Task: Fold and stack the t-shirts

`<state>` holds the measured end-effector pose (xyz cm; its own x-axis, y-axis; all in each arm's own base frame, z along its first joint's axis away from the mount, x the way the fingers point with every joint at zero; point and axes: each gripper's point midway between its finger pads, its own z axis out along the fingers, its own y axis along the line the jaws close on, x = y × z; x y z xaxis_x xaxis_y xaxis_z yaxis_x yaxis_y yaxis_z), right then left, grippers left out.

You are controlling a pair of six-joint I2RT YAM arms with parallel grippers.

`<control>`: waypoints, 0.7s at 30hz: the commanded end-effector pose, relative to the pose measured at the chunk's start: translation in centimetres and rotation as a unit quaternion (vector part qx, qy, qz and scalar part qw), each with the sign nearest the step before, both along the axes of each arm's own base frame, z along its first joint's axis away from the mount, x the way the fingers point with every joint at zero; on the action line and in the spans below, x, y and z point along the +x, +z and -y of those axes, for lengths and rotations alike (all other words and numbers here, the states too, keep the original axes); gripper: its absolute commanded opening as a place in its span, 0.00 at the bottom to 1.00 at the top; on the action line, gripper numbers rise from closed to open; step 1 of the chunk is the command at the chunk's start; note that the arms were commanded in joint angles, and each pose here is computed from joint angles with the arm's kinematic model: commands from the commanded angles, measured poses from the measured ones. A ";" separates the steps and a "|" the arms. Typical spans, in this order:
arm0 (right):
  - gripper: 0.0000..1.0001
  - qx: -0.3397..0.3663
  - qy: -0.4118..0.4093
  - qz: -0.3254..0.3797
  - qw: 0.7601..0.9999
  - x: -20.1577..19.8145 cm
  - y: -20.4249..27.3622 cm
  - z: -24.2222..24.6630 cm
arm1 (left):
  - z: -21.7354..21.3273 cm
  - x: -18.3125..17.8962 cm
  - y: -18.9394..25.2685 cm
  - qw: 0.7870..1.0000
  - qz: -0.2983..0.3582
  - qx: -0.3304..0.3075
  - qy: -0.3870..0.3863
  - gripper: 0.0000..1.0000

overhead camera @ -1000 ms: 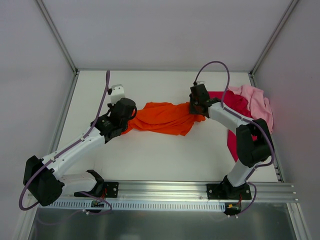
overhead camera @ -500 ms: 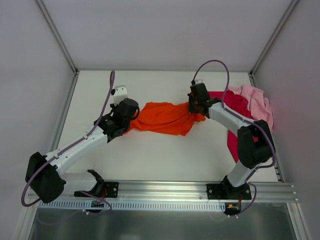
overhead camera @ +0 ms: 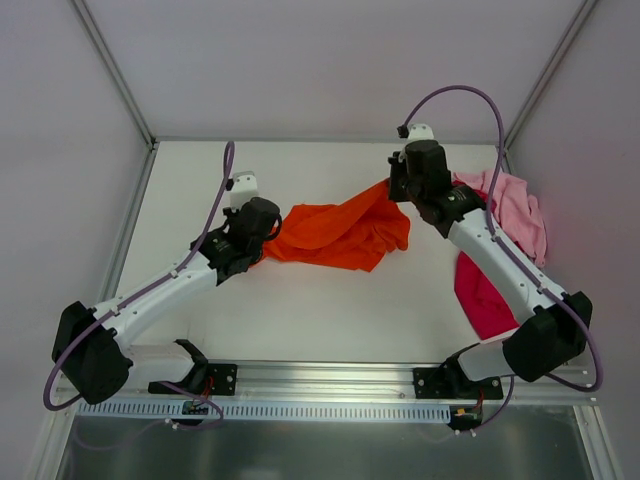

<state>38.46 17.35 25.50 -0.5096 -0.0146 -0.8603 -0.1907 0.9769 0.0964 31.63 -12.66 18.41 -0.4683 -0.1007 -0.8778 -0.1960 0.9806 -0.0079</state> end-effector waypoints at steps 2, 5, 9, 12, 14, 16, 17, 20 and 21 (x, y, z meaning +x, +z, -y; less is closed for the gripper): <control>0.01 -0.012 0.004 -0.001 1.000 -1.0 0.4 0.7 | 0.5 0.7 1.9 1.000 0.028 -0.007 0.006 0.00; 0.01 -0.013 0.000 0.012 1.000 -1.1 0.6 1.0 | 0.5 0.6 2.0 1.000 0.029 -0.007 0.007 0.00; 0.01 -0.036 -0.040 0.056 0.997 -1.3 3.3 3.1 | -1.5 -0.1 3.5 0.997 0.058 -0.005 0.047 0.00; 0.01 -0.050 -0.079 0.090 0.992 -2.0 5.4 5.2 | -2.5 -0.7 6.2 0.992 0.109 -0.039 0.057 0.00; 0.01 -0.063 -0.086 0.101 0.989 -2.3 6.2 6.0 | -3.1 -0.8 7.9 0.989 0.129 -0.035 0.061 0.00; 0.01 -0.059 -0.111 0.116 0.985 -2.8 7.2 7.0 | -3.8 -1.1 9.9 0.985 0.155 -0.035 0.068 0.00; 0.01 -0.059 -0.119 0.121 0.984 -2.9 7.3 7.4 | -4.1 -1.1 10.7 0.982 0.167 -0.042 0.073 0.00; 0.01 -0.058 -0.141 0.145 0.978 -3.3 8.3 8.3 | -5.3 -2.0 12.5 0.975 0.196 -0.054 0.086 0.00; 0.01 -0.056 -0.148 0.153 0.975 -3.5 8.5 8.6 | -5.9 -2.4 13.2 0.972 0.208 -0.062 0.093 0.00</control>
<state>35.15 10.48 32.00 -0.3156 -0.0197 -0.9487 0.0072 0.9997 -0.0231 29.79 -8.54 28.05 -0.1658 -0.2334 -0.9581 -0.2791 0.9430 -0.1814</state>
